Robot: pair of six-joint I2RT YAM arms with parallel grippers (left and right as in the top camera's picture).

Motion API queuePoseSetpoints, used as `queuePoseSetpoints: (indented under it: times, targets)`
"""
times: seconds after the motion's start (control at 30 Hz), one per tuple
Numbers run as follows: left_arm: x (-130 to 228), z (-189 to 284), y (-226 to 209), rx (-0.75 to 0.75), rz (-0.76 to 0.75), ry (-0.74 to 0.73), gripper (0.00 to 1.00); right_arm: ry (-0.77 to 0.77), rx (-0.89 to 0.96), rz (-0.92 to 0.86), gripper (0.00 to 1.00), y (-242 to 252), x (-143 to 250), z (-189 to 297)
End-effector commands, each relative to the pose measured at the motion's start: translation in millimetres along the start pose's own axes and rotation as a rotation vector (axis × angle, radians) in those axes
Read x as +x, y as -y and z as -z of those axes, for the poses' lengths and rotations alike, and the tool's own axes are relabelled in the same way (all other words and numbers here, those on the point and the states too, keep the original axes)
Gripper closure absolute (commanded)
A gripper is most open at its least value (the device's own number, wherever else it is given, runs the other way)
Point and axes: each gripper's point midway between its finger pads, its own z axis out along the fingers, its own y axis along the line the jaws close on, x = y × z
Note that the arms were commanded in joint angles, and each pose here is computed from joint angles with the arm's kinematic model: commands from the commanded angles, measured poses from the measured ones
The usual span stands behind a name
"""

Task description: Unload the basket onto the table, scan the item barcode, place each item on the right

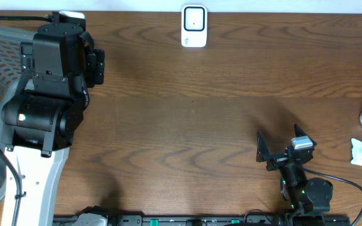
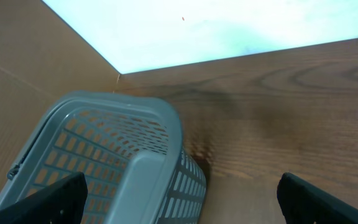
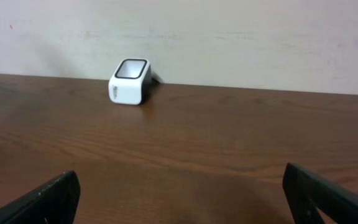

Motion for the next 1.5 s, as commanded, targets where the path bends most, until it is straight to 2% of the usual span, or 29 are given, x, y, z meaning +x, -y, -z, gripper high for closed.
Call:
queuePoseSetpoints:
  times: [0.0, 0.57, 0.87, 1.1, 1.47]
  targets:
    - [1, -2, -2, -0.011, -0.003, -0.006, 0.02, 0.000, 0.005, -0.014, 0.01, 0, 0, 0]
    - [0, 9, -5, -0.009, 0.006, 0.017, 0.02, 0.000, 0.005, -0.014, 0.01, 0, 0, 0]
    - [-3, 95, -54, -0.034, 0.123, 0.226, 0.02, 0.000, 0.005, -0.014, 0.01, 0, 0, 0]
    - [18, 180, -99, -0.062, 0.242, 0.434, 0.02, 0.000, 0.005, -0.013, 0.01, 0, 0, 0]
    - [35, 213, -118, -0.087, 0.293, 0.511, 0.02, 0.000, 0.005, -0.014, 0.01, 0, 0, 0]
